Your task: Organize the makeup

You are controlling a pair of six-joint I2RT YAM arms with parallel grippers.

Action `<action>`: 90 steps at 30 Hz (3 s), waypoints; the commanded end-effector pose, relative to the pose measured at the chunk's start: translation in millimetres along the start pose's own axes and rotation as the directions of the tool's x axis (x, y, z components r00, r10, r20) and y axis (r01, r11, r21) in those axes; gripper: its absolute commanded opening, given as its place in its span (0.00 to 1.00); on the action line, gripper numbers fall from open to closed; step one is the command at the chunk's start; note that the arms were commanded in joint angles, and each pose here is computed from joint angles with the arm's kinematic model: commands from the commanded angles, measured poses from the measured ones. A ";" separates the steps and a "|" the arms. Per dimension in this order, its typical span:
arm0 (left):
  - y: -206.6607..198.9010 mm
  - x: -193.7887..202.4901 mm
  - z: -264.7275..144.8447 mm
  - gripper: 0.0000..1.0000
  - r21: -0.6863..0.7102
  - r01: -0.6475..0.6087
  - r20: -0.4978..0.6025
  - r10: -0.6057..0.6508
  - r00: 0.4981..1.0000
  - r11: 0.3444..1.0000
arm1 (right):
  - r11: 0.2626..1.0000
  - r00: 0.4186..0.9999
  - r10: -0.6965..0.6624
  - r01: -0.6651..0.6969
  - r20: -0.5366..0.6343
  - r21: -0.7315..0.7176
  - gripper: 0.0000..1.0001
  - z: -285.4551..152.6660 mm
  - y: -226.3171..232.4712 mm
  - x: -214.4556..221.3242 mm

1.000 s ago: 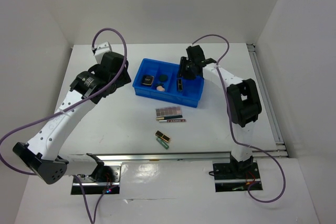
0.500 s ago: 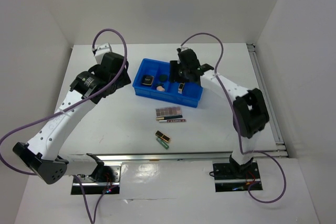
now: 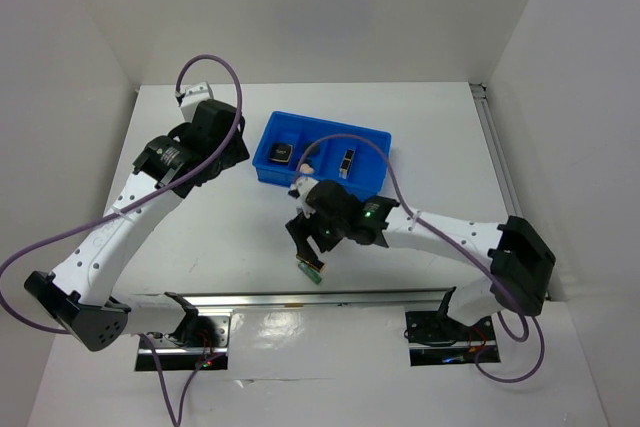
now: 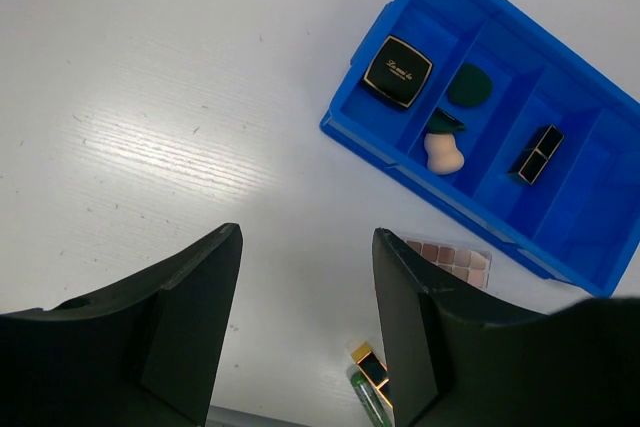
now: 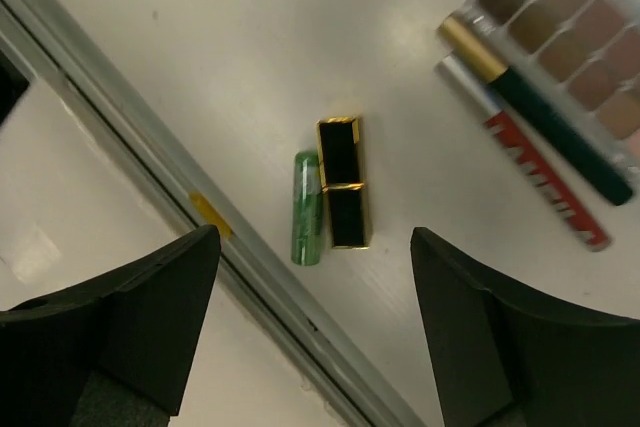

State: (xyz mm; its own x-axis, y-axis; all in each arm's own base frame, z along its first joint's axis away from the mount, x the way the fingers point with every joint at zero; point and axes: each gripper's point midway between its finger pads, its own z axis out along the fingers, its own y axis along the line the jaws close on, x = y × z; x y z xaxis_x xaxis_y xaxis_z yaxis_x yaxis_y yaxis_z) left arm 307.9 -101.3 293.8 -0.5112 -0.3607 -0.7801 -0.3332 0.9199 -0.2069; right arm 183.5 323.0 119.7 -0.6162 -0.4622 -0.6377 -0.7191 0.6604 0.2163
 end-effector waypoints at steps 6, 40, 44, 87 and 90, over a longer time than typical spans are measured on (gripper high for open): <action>4.2 -5.0 -8.2 0.68 0.006 0.035 0.012 -0.035 0.999 0.999 | 0.999 0.988 -0.050 0.051 -0.143 -0.001 0.80 21.4 13.7 45.7; 10.1 0.0 -4.6 0.68 -0.023 0.029 0.008 -0.029 1.000 0.999 | 0.991 0.957 -0.079 0.106 -0.280 0.083 0.50 72.0 6.7 95.0; 12.0 -2.7 -7.0 0.68 -0.024 0.034 0.020 -0.034 0.999 0.999 | 0.986 0.955 -0.089 0.125 -0.282 0.110 0.42 76.4 4.2 96.1; 22.6 -19.6 -18.8 0.68 -0.035 0.061 0.096 -0.057 0.994 0.998 | 0.761 0.834 0.487 -0.551 0.260 0.341 0.50 52.6 -245.2 -133.3; 20.8 -20.9 -18.0 0.68 -0.035 0.061 0.096 -0.057 0.994 0.998 | 0.760 0.834 0.490 -0.551 0.253 0.345 0.77 56.0 -246.2 -130.3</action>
State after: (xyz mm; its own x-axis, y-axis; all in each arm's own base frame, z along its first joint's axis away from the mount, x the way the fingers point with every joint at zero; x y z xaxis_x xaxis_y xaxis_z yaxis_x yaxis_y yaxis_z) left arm 293.8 -81.6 300.5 -0.4601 -0.3789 -0.8029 -0.3796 0.9015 -0.2079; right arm 440.1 246.8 87.7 -0.8271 0.0646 -0.5583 -0.0816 0.9691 0.2329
